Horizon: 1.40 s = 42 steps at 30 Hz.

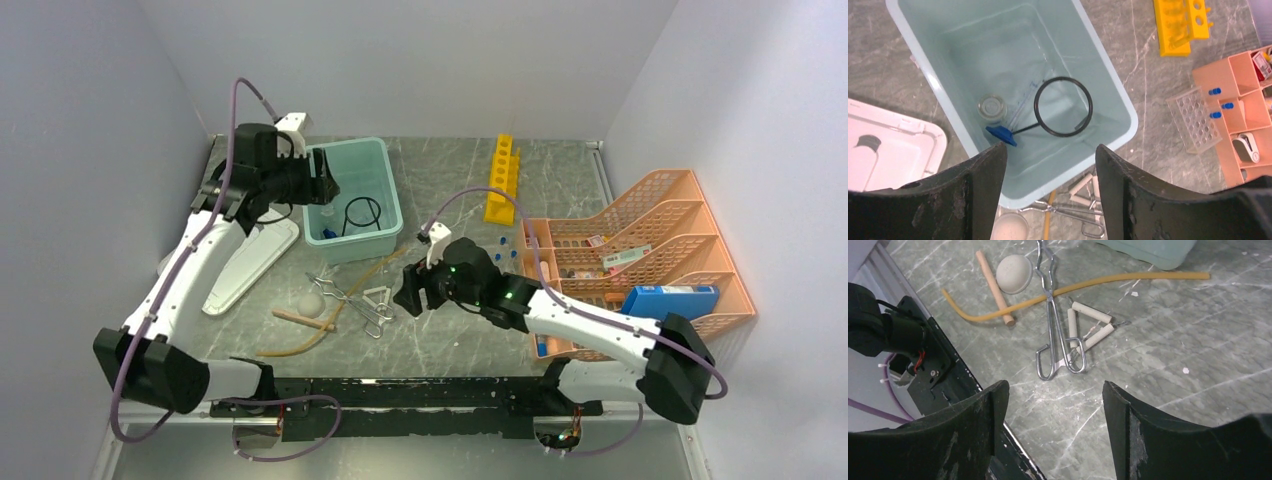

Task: Organize the chemistry lab equipment
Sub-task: Pick up the chemistry item at the center of the board.

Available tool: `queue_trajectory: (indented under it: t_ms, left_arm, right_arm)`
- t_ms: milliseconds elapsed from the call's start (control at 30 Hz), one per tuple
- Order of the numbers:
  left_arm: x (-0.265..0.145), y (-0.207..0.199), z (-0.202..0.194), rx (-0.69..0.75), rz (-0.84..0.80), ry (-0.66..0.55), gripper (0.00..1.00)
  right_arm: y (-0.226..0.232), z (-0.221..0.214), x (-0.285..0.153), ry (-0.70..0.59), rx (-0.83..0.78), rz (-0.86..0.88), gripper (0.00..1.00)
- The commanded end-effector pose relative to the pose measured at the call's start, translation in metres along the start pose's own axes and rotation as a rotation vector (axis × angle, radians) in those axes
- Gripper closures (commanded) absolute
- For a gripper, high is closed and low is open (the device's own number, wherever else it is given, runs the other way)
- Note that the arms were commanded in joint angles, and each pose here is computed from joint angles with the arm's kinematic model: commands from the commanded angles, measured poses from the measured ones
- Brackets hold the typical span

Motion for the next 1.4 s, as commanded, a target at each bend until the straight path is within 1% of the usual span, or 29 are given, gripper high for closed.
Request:
queue_trajectory:
  t_ms: [0,133,200,300,367,500,600,733,1000,1133,1367]
  left_arm:
    - [-0.011,-0.008,-0.010,0.020,-0.030,-0.027,0.30]
    - [-0.026,-0.020,-0.015,0.020,-0.082,-0.037,0.30]
    - [-0.034,-0.024,-0.015,0.018,-0.098,-0.050,0.30]
    - [-0.044,-0.030,-0.014,0.024,-0.125,-0.060,0.29]
    - [-0.050,-0.033,-0.013,0.028,-0.136,-0.068,0.29]
    - [-0.055,-0.033,-0.014,0.042,-0.131,-0.066,0.29]
    - [-0.055,-0.031,-0.018,0.051,-0.119,-0.054,0.29]
    - [-0.056,-0.029,-0.021,0.061,-0.111,-0.056,0.28]
    - [-0.059,-0.033,-0.023,0.064,-0.128,-0.068,0.28]
    - [-0.058,-0.037,-0.023,0.069,-0.143,-0.067,0.28]
    - [-0.059,-0.046,-0.023,0.097,-0.154,-0.063,0.28]
  right_arm:
    - [0.010,0.010,0.017,-0.012,-0.054,0.025,0.30]
    - [0.010,0.006,0.032,0.021,-0.068,0.009,0.37]
    - [0.002,0.003,0.041,0.034,-0.064,-0.042,0.40]
    - [-0.009,0.000,0.053,0.051,-0.033,-0.118,0.46]
    - [-0.016,-0.003,0.060,0.051,0.022,-0.164,0.49]
    - [-0.025,-0.008,0.072,0.036,0.132,-0.228,0.50]
    - [-0.028,-0.014,0.081,0.035,0.208,-0.253,0.53]
    - [-0.033,-0.025,0.092,0.045,0.273,-0.287,0.55]
    - [-0.039,-0.044,0.109,0.052,0.353,-0.354,0.56]
    - [-0.045,-0.048,0.114,0.031,0.399,-0.388,0.55]
    - [-0.057,-0.052,0.121,0.003,0.429,-0.466,0.56]
Point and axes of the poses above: each gripper's point midway between its finger pads, its own x axis out along the fingers, its own y axis along the line the jaws close on, z = x × y, the point moved 1 cm from there along -x, back along the fingers, and after that the axes turned 14 degrees about x, right-handed, at the moved point
